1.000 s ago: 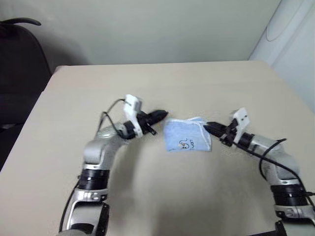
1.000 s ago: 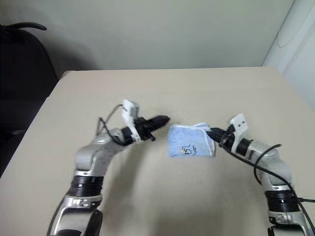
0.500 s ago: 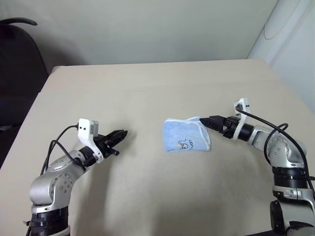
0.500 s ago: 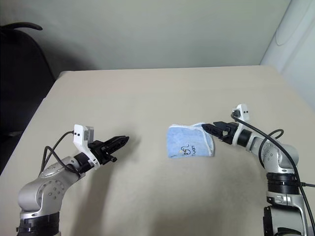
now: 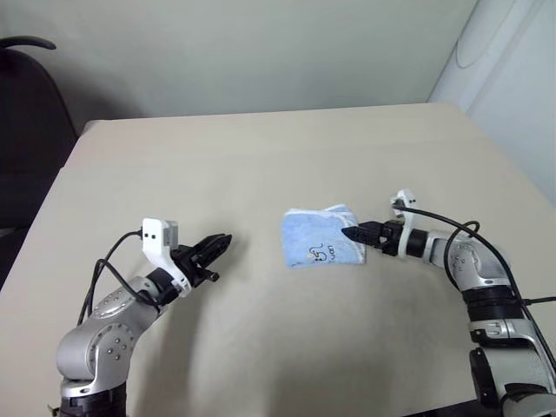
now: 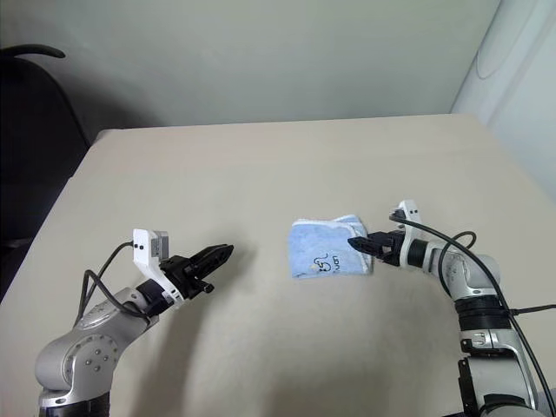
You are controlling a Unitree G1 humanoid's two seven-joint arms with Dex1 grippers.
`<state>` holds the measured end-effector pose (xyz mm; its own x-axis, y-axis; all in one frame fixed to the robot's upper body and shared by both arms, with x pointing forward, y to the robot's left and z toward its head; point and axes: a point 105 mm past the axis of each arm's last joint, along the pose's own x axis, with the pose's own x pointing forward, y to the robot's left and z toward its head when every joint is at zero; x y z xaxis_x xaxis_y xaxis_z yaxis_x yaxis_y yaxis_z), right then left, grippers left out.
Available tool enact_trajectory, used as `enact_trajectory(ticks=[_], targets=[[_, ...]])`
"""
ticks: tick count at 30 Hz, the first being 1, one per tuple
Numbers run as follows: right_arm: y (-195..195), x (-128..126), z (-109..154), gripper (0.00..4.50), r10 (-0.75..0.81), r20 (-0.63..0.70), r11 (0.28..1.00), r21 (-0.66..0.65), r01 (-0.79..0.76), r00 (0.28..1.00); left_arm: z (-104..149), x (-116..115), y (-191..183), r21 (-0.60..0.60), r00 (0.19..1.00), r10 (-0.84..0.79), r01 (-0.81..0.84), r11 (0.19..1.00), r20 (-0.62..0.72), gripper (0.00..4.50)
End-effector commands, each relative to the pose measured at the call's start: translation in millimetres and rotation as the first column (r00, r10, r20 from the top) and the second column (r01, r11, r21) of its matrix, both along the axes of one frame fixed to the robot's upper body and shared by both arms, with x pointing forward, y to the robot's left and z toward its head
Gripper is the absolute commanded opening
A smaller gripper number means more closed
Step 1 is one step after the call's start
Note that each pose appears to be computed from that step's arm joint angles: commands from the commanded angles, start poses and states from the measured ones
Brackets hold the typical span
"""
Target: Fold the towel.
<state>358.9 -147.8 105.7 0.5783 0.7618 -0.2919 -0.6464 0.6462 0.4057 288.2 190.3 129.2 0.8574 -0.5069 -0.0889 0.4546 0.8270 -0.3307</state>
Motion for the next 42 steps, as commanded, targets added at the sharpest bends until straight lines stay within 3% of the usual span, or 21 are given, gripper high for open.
enact_trajectory(ticks=[1, 5, 8, 19, 25, 29, 32, 34, 38, 39, 42], targets=[[23.7, -3.7, 12.1, 4.43, 0.086, 0.046, 0.996, 0.01, -0.087, 0.995, 9.8, -0.5, -7.2, -0.004, 0.999, -0.026, 0.026, 1.0, 0.037, 0.98], [36.5, -2.5, 13.8, 4.43, 0.104, 0.065, 0.995, -0.008, -0.104, 0.992, 10.4, 2.3, -10.8, -0.007, 0.999, -0.034, 0.035, 0.999, 0.04, 0.98], [32.3, 1.2, 11.2, 3.87, 0.069, 0.072, 0.997, -0.027, -0.068, 0.995, 10.5, 3.2, -12.9, -0.009, 0.998, -0.039, 0.039, 0.999, 0.041, 0.98], [-2.7, -4.1, 42.3, 0.06, -0.058, 0.13, 0.995, 0.091, 0.047, 0.99, 7.7, 2.0, -15.0, -0.017, 0.999, -0.032, 0.033, 0.999, 0.036, 0.98], [-47.2, -3.7, 68.0, 0.02, -0.258, 0.149, 0.952, 0.21, 0.224, 0.955, 8.3, 5.3, -15.8, -0.017, 0.999, -0.034, 0.034, 0.999, 0.036, 0.98], [-120.3, -0.9, 89.4, 0.02, -0.517, 0.148, 0.838, 0.286, 0.465, 0.843, 8.5, 7.2, -15.5, -0.015, 0.999, -0.037, 0.037, 0.999, 0.038, 0.98], [-201.2, -5.6, 103.9, 0.02, -0.764, 0.106, 0.63, 0.341, 0.698, 0.637, 9.0, 10.7, -16.2, -0.014, 0.998, -0.041, 0.042, 0.999, 0.038, 0.98], [-230.2, -9.4, 103.0, 0.02, -0.833, 0.052, 0.531, 0.36, 0.768, 0.551, 9.4, 12.9, -17.2, -0.012, 0.998, -0.046, 0.046, 0.999, 0.04, 0.98], [-286.0, -17.5, 59.3, 0.02, -0.951, -0.144, 0.236, 0.238, 0.942, 0.274, 11.1, 19.5, -25.4, -0.015, 0.996, -0.073, 0.074, 0.997, 0.045, 0.98], [-291.1, -18.8, 46.0, 0.02, -0.959, -0.177, 0.19, 0.186, 0.964, 0.223, 10.6, 21.5, -27.0, -0.014, 0.996, -0.077, 0.077, 0.997, 0.045, 0.98], [-291.8, -16.6, 21.6, 0.02, -0.966, -0.182, 0.169, 0.095, 0.981, 0.184, 11.5, 25.7, -30.5, -0.011, 0.995, -0.082, 0.082, 0.997, 0.05, 0.98]])
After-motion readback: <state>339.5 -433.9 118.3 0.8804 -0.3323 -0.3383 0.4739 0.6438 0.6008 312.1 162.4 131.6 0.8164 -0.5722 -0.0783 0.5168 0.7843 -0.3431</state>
